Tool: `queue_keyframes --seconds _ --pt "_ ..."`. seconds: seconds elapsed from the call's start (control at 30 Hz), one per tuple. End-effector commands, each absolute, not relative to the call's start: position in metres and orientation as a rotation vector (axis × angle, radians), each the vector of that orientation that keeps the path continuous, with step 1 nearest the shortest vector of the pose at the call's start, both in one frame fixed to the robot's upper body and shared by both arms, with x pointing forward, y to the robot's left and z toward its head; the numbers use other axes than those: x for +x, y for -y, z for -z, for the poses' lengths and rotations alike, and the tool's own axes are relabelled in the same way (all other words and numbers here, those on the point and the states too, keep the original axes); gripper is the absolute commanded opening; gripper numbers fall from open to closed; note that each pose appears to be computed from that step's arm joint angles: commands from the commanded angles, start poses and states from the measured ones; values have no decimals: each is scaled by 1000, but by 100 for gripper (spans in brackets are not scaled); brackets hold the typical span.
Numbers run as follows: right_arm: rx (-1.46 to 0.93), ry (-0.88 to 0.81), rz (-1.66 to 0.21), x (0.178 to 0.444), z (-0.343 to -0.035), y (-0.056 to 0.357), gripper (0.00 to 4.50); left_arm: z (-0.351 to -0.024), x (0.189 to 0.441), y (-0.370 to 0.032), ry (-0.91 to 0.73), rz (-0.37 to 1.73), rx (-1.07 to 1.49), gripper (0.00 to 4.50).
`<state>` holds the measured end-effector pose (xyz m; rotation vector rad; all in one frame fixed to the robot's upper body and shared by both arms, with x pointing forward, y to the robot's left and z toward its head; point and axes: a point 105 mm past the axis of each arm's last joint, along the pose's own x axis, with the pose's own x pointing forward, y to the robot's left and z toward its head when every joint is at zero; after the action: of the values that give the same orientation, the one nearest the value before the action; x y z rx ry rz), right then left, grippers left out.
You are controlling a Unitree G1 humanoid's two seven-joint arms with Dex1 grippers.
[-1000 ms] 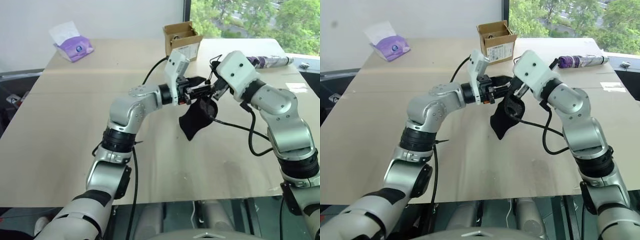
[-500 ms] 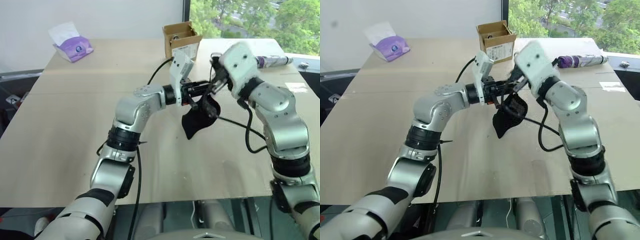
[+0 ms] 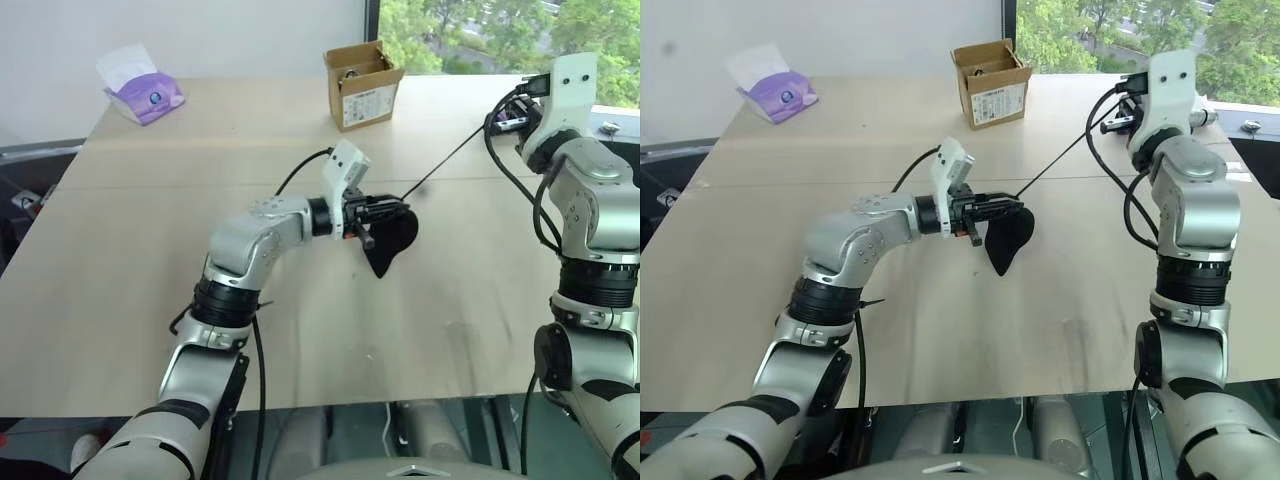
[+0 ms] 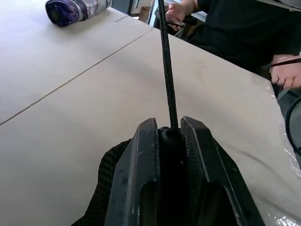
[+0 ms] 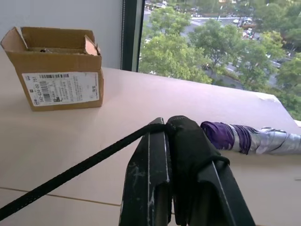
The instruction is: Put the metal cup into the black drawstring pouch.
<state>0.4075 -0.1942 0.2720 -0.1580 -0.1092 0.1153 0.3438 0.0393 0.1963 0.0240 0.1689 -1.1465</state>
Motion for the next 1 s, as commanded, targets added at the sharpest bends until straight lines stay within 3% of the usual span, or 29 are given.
queue_keyframes --seconds 0.03,0.23,0.33,0.47,0.63,0.73,0.8,0.9,1.0 --pt "-172 227 -13 398 -306 218 0 -215 346 -60 -136 1115 42 16" --pt "-150 260 -25 392 -318 217 0 -281 349 -112 -130 1063 253 16" --pt "-137 232 -34 391 -303 214 0 -283 342 -108 -184 1114 347 16" --pt "-159 136 -46 392 -261 212 0 -241 343 -73 -263 1184 382 16" --pt "-206 44 -82 384 -207 206 0 -161 355 -38 -336 1157 377 16" --pt "-279 -3 -108 374 -183 208 0 -152 365 -25 -259 1114 293 16" --pt "-329 -39 -153 365 -170 209 0 -156 361 -20 -227 1139 203 117" --pt "-354 -68 -194 352 -157 214 89 -169 350 -23 -177 1166 110 233" --pt "-359 -77 -262 333 -150 214 232 -194 339 -37 -75 1139 18 378"
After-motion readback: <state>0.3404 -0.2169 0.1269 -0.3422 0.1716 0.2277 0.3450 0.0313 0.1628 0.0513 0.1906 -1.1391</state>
